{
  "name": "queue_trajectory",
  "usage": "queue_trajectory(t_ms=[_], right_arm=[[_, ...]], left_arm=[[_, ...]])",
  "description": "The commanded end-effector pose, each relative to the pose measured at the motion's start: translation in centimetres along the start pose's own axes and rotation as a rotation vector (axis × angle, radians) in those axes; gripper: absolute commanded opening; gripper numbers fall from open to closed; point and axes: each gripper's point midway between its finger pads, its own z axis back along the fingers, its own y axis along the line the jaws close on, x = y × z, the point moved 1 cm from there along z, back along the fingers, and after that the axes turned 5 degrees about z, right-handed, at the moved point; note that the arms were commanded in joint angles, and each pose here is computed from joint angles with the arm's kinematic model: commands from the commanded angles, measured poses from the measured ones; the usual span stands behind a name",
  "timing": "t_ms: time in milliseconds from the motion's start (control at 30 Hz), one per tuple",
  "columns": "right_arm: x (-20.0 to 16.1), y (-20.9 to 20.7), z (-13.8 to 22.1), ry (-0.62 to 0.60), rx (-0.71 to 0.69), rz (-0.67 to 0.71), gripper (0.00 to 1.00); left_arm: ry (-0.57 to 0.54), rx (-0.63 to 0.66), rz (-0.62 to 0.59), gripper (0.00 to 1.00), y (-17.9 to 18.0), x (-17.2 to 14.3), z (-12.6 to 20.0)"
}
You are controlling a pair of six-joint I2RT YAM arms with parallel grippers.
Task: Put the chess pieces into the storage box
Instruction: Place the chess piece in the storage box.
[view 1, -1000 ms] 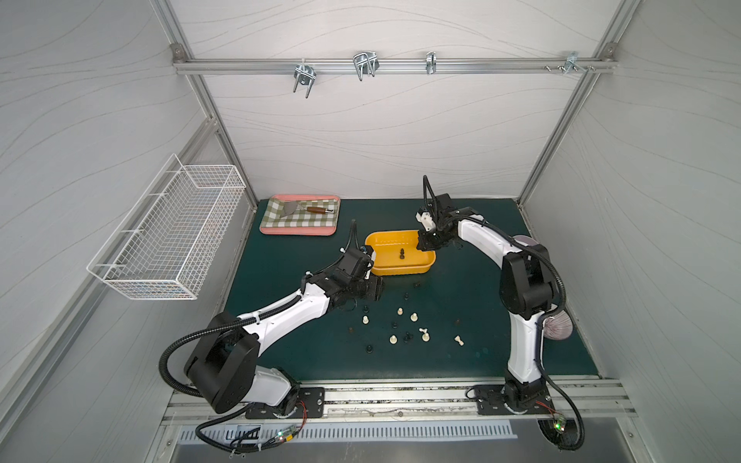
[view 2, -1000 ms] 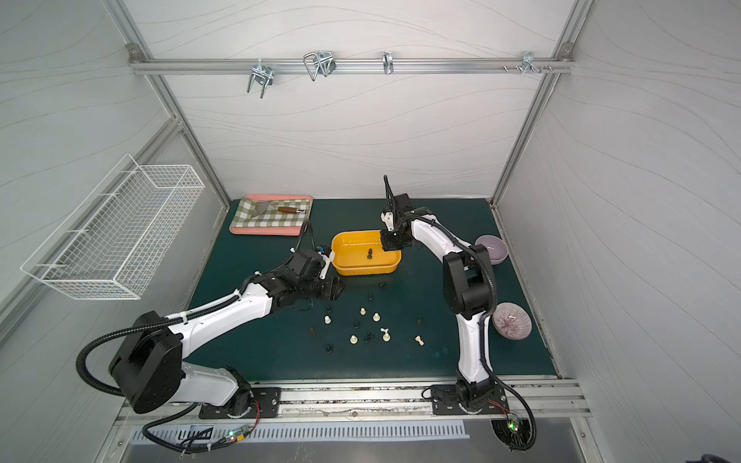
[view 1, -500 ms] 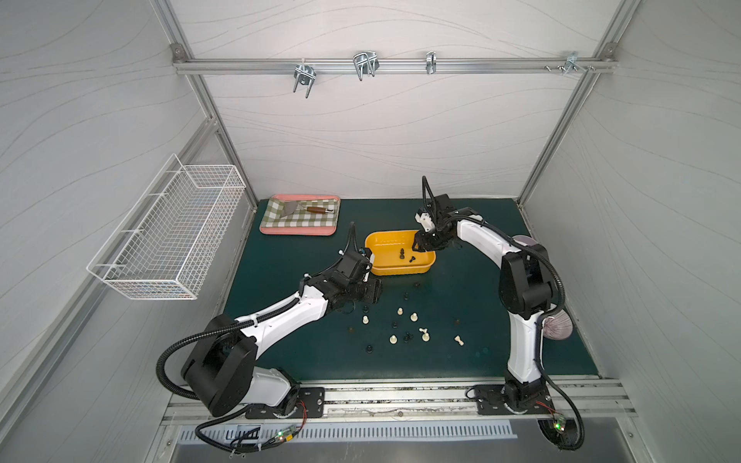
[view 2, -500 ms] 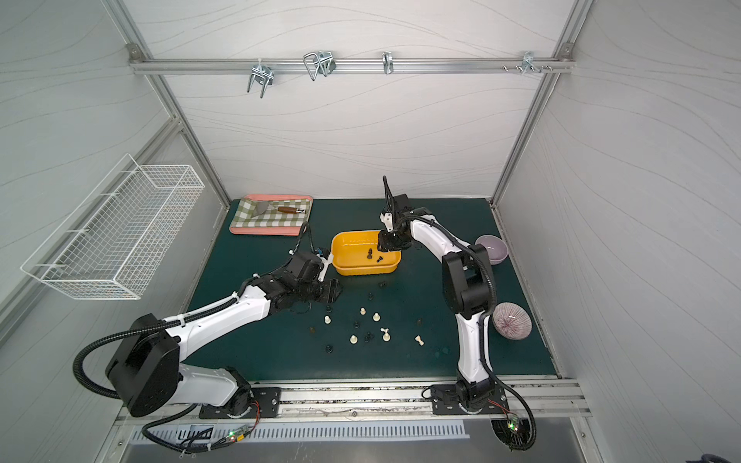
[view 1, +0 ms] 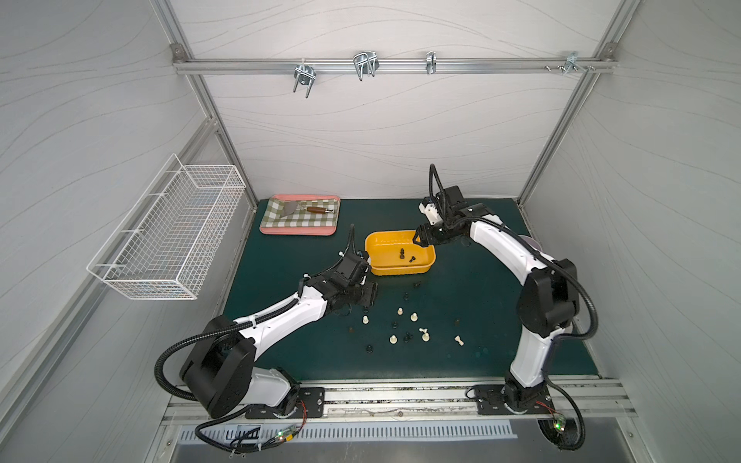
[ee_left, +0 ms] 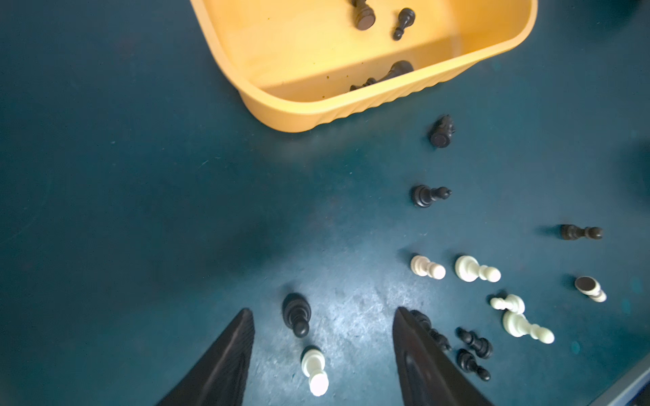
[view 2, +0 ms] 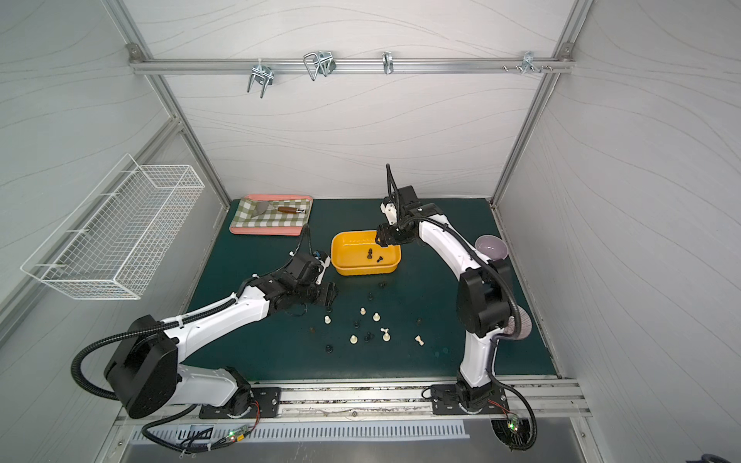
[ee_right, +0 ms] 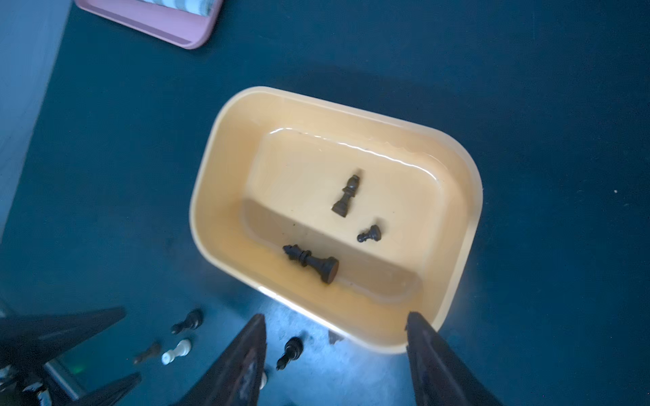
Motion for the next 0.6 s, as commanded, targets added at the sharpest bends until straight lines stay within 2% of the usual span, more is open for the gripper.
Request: queue_trajectory(t_ms=[0, 300, 567], right_arm=[[-1.9, 1.4, 2.5, 0.01, -0.012, 0.021, 0.66], [-7.6, 2.9, 4.6, 0.055, -0.057, -0.004, 0.68], [-10.6, 3.7, 5.3, 0.064, -0.07, -0.029, 0.68]], left_arm=[[-0.006, 0.041, -0.023, 0.63, 0.6, 0.0, 0.8], [0.075, 0.051, -0.059, 0.61, 0.9, -1.8, -0.3], [0.133, 0.057, -0.106, 0.55, 0.9, -2.9, -1.6]])
